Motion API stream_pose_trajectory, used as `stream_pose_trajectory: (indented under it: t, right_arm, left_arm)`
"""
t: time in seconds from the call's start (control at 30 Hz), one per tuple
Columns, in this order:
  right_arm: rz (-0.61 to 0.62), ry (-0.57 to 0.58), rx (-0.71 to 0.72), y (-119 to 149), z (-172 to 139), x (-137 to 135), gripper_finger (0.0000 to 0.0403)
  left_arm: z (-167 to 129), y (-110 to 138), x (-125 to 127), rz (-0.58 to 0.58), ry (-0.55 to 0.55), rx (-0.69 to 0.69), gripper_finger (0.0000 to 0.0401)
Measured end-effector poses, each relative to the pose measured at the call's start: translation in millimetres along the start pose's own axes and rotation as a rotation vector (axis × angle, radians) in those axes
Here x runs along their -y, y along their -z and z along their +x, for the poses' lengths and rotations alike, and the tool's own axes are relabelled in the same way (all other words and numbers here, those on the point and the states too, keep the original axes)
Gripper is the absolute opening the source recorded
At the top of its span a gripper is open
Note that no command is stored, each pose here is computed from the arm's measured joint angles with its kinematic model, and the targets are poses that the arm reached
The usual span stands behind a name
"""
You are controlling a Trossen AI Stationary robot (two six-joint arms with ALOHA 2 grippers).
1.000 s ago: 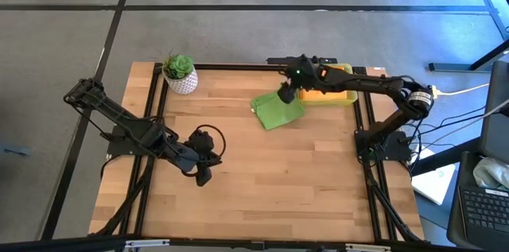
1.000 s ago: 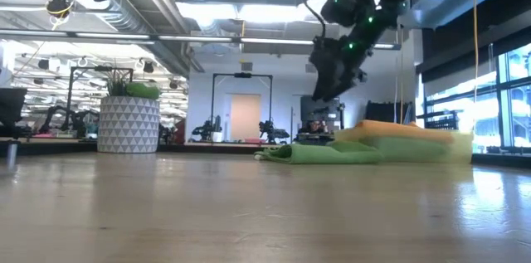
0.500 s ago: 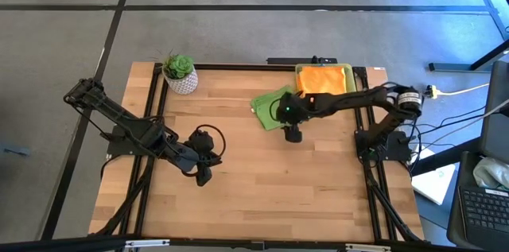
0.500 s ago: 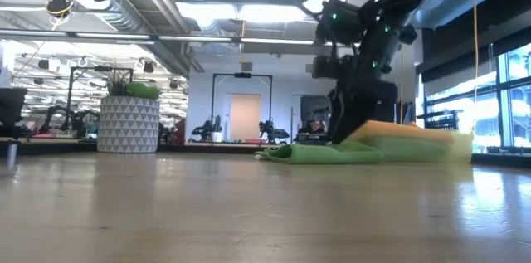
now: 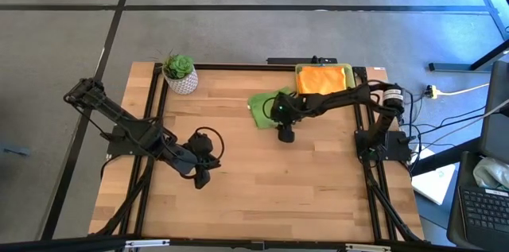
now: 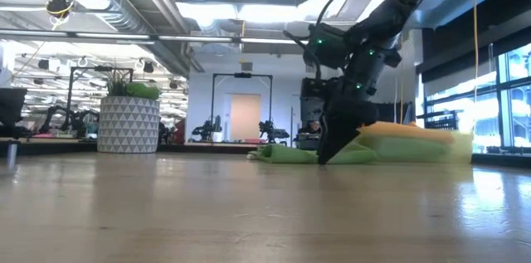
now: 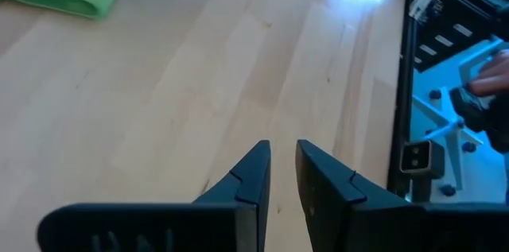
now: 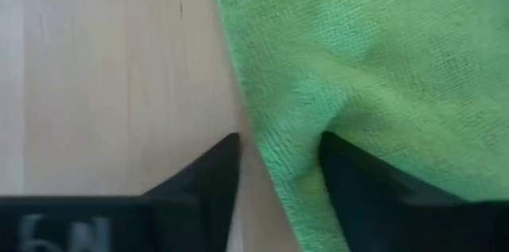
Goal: Fold microfiber towels
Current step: Put the folded green microfiber towel into the bin
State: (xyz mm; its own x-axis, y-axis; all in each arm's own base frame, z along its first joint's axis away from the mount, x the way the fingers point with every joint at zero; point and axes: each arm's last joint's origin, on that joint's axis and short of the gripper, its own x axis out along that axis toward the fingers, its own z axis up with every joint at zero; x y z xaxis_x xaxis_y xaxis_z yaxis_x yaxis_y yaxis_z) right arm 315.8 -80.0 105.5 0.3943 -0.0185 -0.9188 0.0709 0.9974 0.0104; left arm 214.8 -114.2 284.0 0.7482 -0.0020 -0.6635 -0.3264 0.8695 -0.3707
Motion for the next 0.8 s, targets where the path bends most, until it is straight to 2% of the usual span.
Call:
stream_pose_trajectory:
  t: [0.13,0.23,0.27,0.4,0.5,0.6,0.8]
  right_arm:
    - [0.04,0.001,0.07,-3.7,2.8,8.6,0.01]
    - [0.166,-0.051,0.087,-2.8,2.8,15.5,0.0025]
    - [0.217,-0.072,0.088,-2.5,2.7,16.7,0.0015]
    - [0.364,-0.265,0.073,-6.3,-10.4,10.2,0.0007]
    - [0.412,-0.309,0.075,-19.8,-37.0,2.4,0.0005]
    - [0.387,-0.273,0.191,-44.8,-86.8,0.5,0.0004]
    - [0.349,-0.101,0.166,-55.2,-170.6,12.0,0.0002]
  left_arm:
    - [-1.5,3.1,2.7,0.006,0.016,-0.013,0.0056]
    - [-2.4,4.8,4.0,-0.003,0.025,-0.02,0.0056]
    - [-2.5,5.2,4.4,-0.004,0.026,-0.021,0.0056]
    - [-2.8,5.5,4.7,0.0,0.028,-0.022,0.0056]
    - [-2.7,5.4,4.6,0.004,0.024,-0.017,0.0056]
    - [-2.6,5.4,3.9,0.006,0.012,-0.011,0.0056]
    - [-2.7,5.1,3.4,0.01,0.002,-0.001,0.0056]
